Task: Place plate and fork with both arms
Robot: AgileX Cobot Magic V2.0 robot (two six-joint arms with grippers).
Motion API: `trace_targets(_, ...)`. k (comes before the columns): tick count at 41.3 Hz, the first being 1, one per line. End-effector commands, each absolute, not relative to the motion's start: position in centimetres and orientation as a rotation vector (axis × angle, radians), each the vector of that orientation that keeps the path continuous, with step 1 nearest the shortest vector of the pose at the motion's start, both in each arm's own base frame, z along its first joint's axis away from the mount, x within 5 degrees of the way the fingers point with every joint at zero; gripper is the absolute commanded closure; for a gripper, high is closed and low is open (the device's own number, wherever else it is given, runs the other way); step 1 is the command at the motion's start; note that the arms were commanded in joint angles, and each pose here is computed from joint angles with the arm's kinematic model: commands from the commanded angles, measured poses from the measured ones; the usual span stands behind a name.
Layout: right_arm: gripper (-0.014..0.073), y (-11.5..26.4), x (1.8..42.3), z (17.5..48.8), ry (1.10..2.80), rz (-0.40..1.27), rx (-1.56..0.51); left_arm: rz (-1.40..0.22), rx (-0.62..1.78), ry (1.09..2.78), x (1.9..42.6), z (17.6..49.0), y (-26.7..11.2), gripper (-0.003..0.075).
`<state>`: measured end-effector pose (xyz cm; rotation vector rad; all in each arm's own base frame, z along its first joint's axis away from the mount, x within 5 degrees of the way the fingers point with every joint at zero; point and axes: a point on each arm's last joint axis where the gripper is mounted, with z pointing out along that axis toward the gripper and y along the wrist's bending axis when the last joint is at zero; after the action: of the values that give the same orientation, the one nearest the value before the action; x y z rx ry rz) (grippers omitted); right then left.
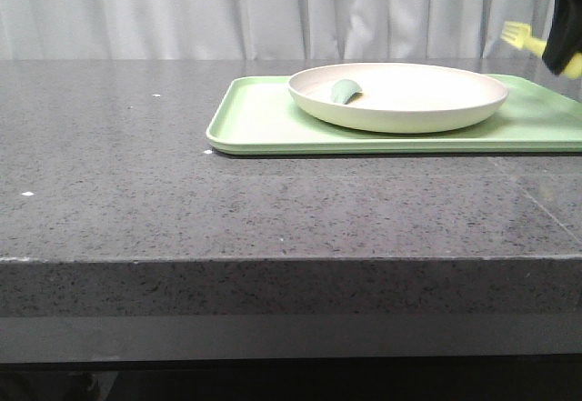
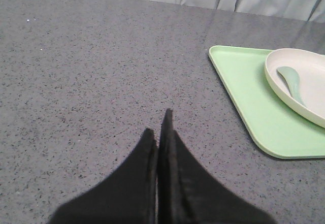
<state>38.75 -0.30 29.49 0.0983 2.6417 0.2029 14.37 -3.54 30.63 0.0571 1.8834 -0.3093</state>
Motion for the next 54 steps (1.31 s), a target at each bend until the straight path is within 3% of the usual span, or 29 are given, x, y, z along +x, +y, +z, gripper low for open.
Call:
trace_targets(1, 0.0589, -0.6, 38.8, 30.7, 2.609, 0.172, 0.067, -0.320, 0.037, 1.764, 14.6, 32.4, -3.5, 0.0738)
trace_targets(14, 0.0578, -1.0, 39.5, 28.6, 2.673, 0.117, 0.050, -0.320, 0.037, 1.764, 14.6, 32.4, -3.5, 0.0738)
trace_targets(17, 0.0518, -1.0, 39.5, 28.6, 2.674, 0.117, 0.052, -0.320, 0.037, 1.764, 14.6, 32.4, -3.5, 0.0738)
trace_targets(27, 0.0195, -1.0, 39.0, 29.6, 2.655, 0.122, 0.072, -0.320, 0.037, 1.764, 14.6, 32.4, -3.5, 0.0738)
trace_targets(30, 0.0153, -1.0, 38.6, 30.8, 2.623, 0.120, 0.069, -0.320, 0.037, 1.764, 14.6, 32.4, -3.5, 0.0738)
trace_targets(36, 0.0153, -0.9, 37.3, 33.7, 2.555, 0.117, 0.061, -0.320, 0.037, 1.764, 14.6, 32.4, -3.5, 0.0738)
trace_targets(41, 0.0232, -0.8, 35.7, 36.0, 2.509, 0.117, 0.053, -0.320, 0.037, 1.764, 14.6, 32.4, -3.5, 0.0738)
trace_targets(44, 0.0335, -0.7, 34.5, 37.4, 2.486, 0.123, 0.049, -0.320, 0.037, 1.764, 14.6, 32.4, -3.5, 0.0738)
trace_targets(47, 0.0492, -0.3, 32.6, 39.2, 2.454, 0.152, 0.046, -0.320, 0.037, 1.764, 14.6, 32.4, -3.5, 0.0738)
trace_targets(54, 0.0667, -0.1, 28.4, 40.9, 2.355, 0.143, 0.043, -0.320, 0.037, 1.764, 14.6, 32.4, -3.5, 0.0738)
